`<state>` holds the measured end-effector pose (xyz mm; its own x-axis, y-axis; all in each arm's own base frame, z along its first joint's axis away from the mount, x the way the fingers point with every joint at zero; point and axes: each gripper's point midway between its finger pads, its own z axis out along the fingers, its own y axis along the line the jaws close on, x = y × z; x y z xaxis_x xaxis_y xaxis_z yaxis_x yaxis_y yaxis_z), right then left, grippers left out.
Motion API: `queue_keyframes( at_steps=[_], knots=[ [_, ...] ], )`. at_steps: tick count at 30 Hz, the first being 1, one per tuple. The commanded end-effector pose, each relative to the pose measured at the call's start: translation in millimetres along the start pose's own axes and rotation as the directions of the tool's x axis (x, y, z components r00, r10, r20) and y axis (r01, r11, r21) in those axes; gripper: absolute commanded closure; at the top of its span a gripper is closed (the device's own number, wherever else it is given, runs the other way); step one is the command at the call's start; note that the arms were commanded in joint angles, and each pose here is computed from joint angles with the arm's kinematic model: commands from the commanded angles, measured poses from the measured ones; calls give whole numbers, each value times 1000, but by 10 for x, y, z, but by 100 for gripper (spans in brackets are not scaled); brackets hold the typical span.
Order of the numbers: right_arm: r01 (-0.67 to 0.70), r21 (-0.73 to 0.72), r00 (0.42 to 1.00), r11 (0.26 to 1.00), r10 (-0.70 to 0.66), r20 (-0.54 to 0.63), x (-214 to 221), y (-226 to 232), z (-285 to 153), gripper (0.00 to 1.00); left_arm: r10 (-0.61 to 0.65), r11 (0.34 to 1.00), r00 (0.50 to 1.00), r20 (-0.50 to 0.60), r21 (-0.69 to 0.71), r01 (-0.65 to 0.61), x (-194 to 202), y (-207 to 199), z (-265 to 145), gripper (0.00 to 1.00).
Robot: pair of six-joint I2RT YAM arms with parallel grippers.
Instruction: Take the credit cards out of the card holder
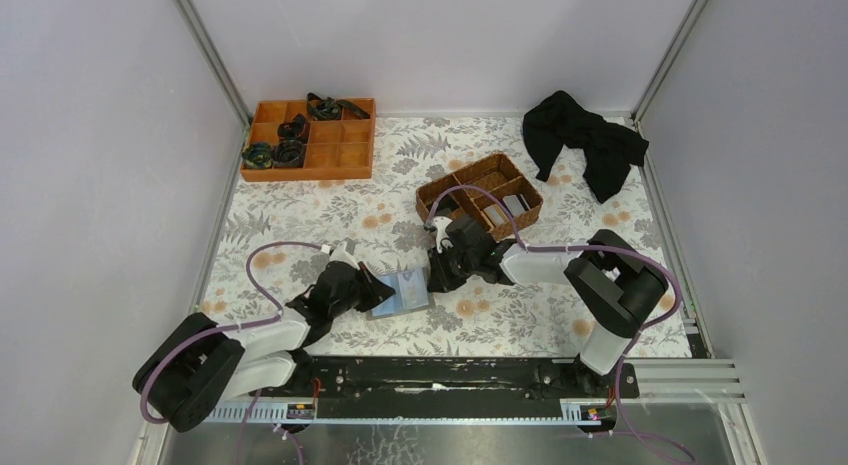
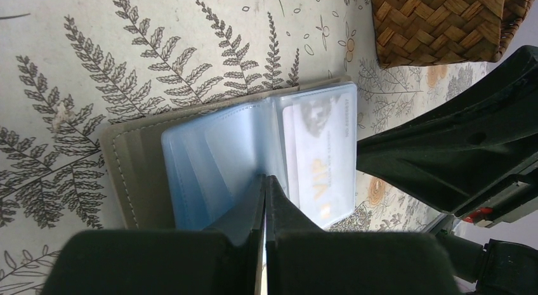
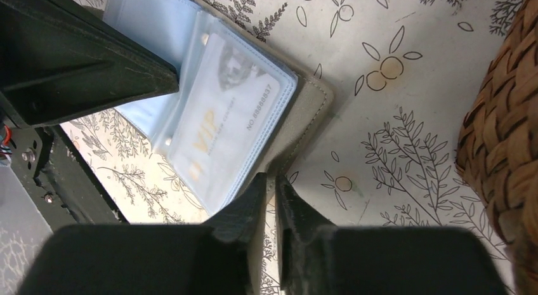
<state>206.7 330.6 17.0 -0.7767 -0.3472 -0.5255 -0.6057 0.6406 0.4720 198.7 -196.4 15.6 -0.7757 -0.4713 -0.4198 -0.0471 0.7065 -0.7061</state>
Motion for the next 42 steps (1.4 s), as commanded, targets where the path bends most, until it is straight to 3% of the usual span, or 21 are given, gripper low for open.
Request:
queue_keyframes(
  at_steps=[1,5,19,25,42],
  knots=[
    [50,-101,994,994,-39,103,-374,351,-107,78,37,998,998,-59,-44,-40,142,153,-7,100],
    [69,-105,989,992,-55,138,-460,461,-265,71,42,998,997,-58,-42,-45,140,154,2,100],
    [93,-103,990,990,-81,117,-441,524,-170,72,36,999,996,-76,-33,-38,181,153,5,100],
    [73,-65,994,995,-67,90,-361,416,-126,49,41,999,997,-72,-29,-43,171,141,-9,100],
    [45,-30,996,999,-43,83,-274,265,-70,42,44,998,996,-76,-40,-47,186,176,-22,100]
  ],
)
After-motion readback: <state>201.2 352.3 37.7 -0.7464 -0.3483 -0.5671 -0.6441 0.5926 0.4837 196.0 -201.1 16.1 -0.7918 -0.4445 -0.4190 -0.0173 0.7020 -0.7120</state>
